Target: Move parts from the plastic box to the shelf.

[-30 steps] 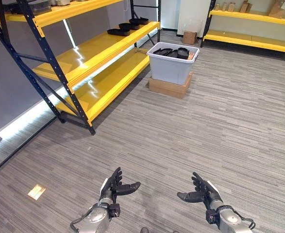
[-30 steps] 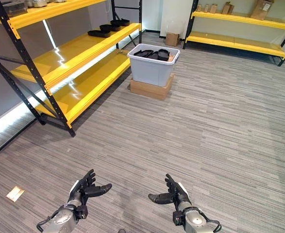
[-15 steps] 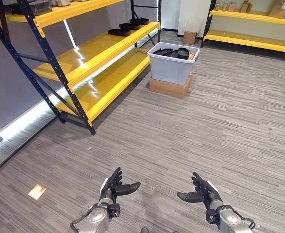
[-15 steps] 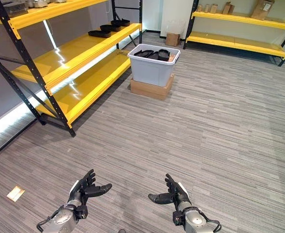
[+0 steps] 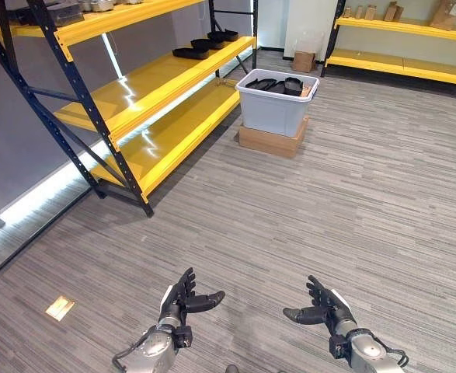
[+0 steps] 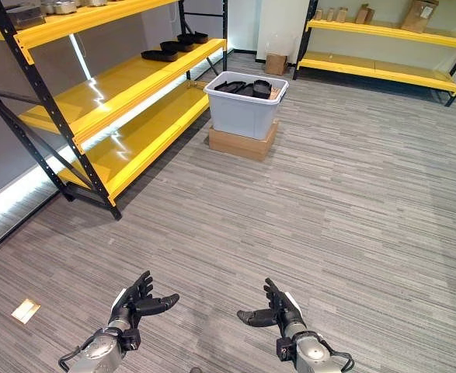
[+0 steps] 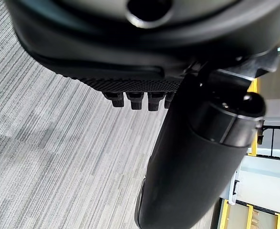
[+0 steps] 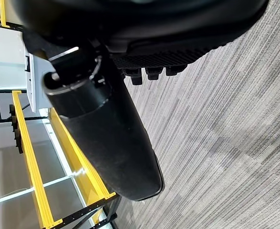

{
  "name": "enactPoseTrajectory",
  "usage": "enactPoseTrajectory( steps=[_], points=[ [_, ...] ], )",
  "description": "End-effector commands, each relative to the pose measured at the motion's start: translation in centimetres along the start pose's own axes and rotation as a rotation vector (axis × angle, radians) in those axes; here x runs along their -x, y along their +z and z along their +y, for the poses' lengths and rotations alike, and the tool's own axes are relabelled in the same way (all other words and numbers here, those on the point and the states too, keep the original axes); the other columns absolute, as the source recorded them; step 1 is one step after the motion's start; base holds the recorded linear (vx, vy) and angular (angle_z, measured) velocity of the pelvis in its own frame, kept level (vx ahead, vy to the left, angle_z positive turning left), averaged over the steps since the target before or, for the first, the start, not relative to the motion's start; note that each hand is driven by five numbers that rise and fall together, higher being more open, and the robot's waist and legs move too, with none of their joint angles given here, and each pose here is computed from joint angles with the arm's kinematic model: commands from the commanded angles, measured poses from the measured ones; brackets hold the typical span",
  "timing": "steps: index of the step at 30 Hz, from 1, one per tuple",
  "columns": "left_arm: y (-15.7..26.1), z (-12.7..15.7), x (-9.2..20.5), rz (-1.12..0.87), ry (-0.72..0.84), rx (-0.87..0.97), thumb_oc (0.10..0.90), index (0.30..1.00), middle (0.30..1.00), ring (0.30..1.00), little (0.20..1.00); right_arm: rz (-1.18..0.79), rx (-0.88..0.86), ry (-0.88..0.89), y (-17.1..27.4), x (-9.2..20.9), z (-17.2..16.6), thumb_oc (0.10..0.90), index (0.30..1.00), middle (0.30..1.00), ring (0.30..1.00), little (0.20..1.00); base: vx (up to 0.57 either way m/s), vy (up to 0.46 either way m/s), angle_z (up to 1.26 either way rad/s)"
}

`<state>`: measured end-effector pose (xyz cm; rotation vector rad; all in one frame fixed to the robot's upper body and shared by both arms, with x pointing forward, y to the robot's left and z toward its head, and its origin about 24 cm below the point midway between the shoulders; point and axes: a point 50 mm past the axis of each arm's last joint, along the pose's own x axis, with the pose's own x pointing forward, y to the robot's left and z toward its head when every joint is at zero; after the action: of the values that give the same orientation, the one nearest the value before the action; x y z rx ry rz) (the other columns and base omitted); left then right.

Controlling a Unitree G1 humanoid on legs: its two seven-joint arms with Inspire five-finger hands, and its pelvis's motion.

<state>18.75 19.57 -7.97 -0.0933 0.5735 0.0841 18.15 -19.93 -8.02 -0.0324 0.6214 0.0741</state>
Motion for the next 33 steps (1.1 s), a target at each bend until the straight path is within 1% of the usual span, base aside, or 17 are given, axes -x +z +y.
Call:
enactPoseTrajectory(
  steps=[1,11,15,17,22,26,33],
  points=[
    [4.3,-1.1,-1.5,-0.188,-0.059,-0.008,0.9,1.0,1.0,1.0,1.0,-0.218,0.038,0.053,4.8,-0.8,0.8,0.9,1.0,1.0,1.0,1.0,0.0,0.0,0.0],
    [5.6,-1.4,-1.7,-0.232,-0.071,0.009,0.9,1.0,1.0,1.0,1.0,-0.249,0.052,0.076,6.1,-1.4,1.6,0.9,1.0,1.0,1.0,1.0,0.0,0.075,-0.06],
    [6.9,-1.8,-1.8,-0.275,-0.096,-0.043,0.9,1.0,1.0,1.0,1.0,-0.251,0.055,0.084,6.1,-1.3,1.9,0.9,1.0,1.0,1.0,1.0,0.01,0.228,-0.05],
    [6.8,-1.9,-1.8,-0.272,-0.105,-0.054,0.9,1.0,1.0,1.0,1.0,-0.242,0.09,0.081,5.8,-1.2,1.9,0.9,1.0,1.0,1.0,1.0,0.05,0.206,0.15],
    [7.0,-1.8,-1.8,-0.273,-0.105,-0.064,0.9,1.0,1.0,1.0,1.0,-0.242,0.067,0.088,5.7,-1.1,1.9,0.9,1.0,1.0,1.0,1.0,0.08,0.164,0.2],
    [6.9,-1.6,-1.9,-0.266,-0.104,-0.053,0.9,1.0,1.0,1.0,1.0,-0.244,0.021,0.096,5.7,-1.0,1.8,0.9,1.0,1.0,1.0,1.0,0.2,-0.018,0.09],
    [6.9,-1.9,-2.0,-0.268,-0.112,-0.044,0.9,1.0,1.0,1.0,1.0,-0.266,0.023,0.092,6.1,-0.7,1.3,0.9,1.0,1.0,1.0,1.0,0.32,-0.126,0.26]
  ],
)
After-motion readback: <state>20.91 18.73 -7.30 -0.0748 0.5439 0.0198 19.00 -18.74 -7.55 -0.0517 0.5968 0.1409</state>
